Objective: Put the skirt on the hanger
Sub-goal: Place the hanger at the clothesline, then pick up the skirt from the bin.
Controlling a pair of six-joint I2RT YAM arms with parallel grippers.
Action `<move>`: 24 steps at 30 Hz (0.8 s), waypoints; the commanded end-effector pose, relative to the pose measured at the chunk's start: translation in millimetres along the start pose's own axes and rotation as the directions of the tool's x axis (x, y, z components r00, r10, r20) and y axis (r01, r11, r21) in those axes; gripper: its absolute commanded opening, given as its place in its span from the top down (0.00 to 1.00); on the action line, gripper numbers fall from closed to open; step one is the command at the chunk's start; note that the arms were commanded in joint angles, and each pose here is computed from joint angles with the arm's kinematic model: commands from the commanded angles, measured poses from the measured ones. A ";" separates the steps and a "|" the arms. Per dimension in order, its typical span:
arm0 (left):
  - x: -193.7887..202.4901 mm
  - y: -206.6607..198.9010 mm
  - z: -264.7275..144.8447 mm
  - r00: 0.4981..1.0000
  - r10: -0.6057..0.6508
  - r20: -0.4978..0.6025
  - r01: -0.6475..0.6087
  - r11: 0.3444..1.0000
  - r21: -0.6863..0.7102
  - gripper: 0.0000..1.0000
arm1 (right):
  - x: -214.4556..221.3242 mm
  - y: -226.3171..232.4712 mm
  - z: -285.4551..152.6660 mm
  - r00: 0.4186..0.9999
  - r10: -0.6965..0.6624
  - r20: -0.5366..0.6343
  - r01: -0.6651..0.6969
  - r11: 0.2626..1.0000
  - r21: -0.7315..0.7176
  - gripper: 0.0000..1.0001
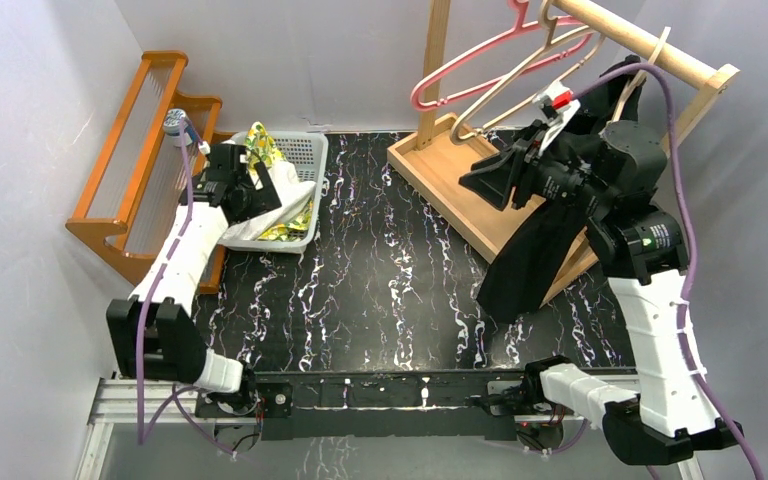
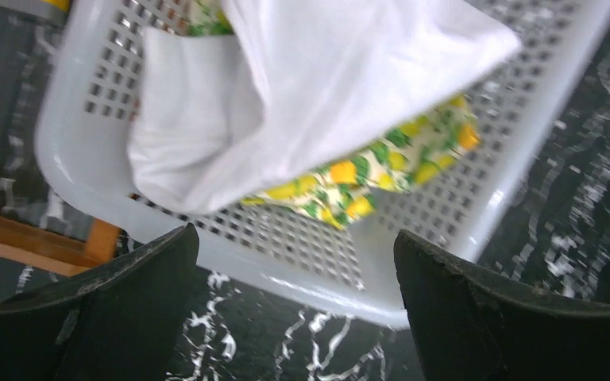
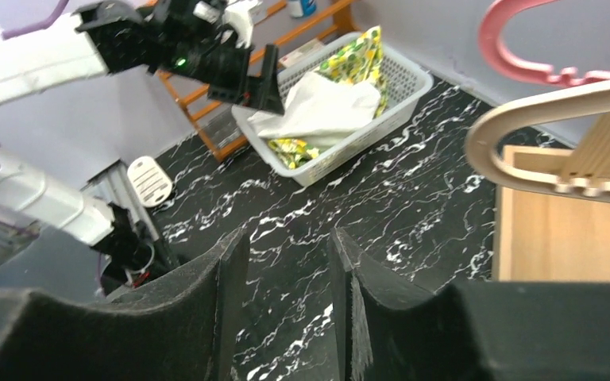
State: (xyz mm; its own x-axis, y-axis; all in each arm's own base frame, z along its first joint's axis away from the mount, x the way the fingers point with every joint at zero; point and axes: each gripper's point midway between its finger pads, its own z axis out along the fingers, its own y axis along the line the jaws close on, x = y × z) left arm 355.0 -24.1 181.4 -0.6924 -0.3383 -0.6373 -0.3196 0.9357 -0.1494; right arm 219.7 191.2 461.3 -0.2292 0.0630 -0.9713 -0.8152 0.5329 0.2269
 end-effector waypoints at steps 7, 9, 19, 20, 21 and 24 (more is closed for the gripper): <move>-16.1 34.5 51.3 0.996 0.016 -0.090 -0.025 0.994 -0.106 0.16 | 36.7 26.4 28.4 0.992 -0.064 -0.111 0.053 0.994 -0.099 0.53; -16.5 28.9 62.9 0.994 0.005 -0.108 -0.013 0.997 -0.072 0.28 | 47.6 33.8 40.9 0.987 -0.084 -0.137 0.069 0.992 -0.107 0.54; -24.0 26.9 100.8 0.988 0.036 -0.151 -0.047 0.997 -0.067 0.63 | 108.3 75.6 96.6 0.964 -0.132 -0.230 0.102 0.985 -0.137 0.56; -24.9 27.9 102.1 0.987 0.046 -0.151 -0.056 0.996 -0.067 0.70 | 113.1 79.8 100.6 0.963 -0.133 -0.235 0.101 0.985 -0.141 0.56; -28.1 28.2 101.7 0.988 0.050 -0.145 -0.060 0.996 -0.066 0.84 | 117.2 83.0 104.3 0.962 -0.135 -0.238 0.102 0.984 -0.145 0.56; -46.5 18.7 88.0 0.992 0.067 -0.106 -0.069 0.997 -0.020 1.00 | 125.0 88.5 114.2 0.960 -0.140 -0.242 0.108 0.984 -0.140 0.56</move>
State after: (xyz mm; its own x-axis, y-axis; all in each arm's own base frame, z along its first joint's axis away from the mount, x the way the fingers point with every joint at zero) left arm 420.5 18.5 99.4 -0.8159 -0.3172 -0.4835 -0.3366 0.9404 -0.0490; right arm 168.5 327.9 330.6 -0.3017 -0.3029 -0.9040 -0.9103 0.3735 0.1786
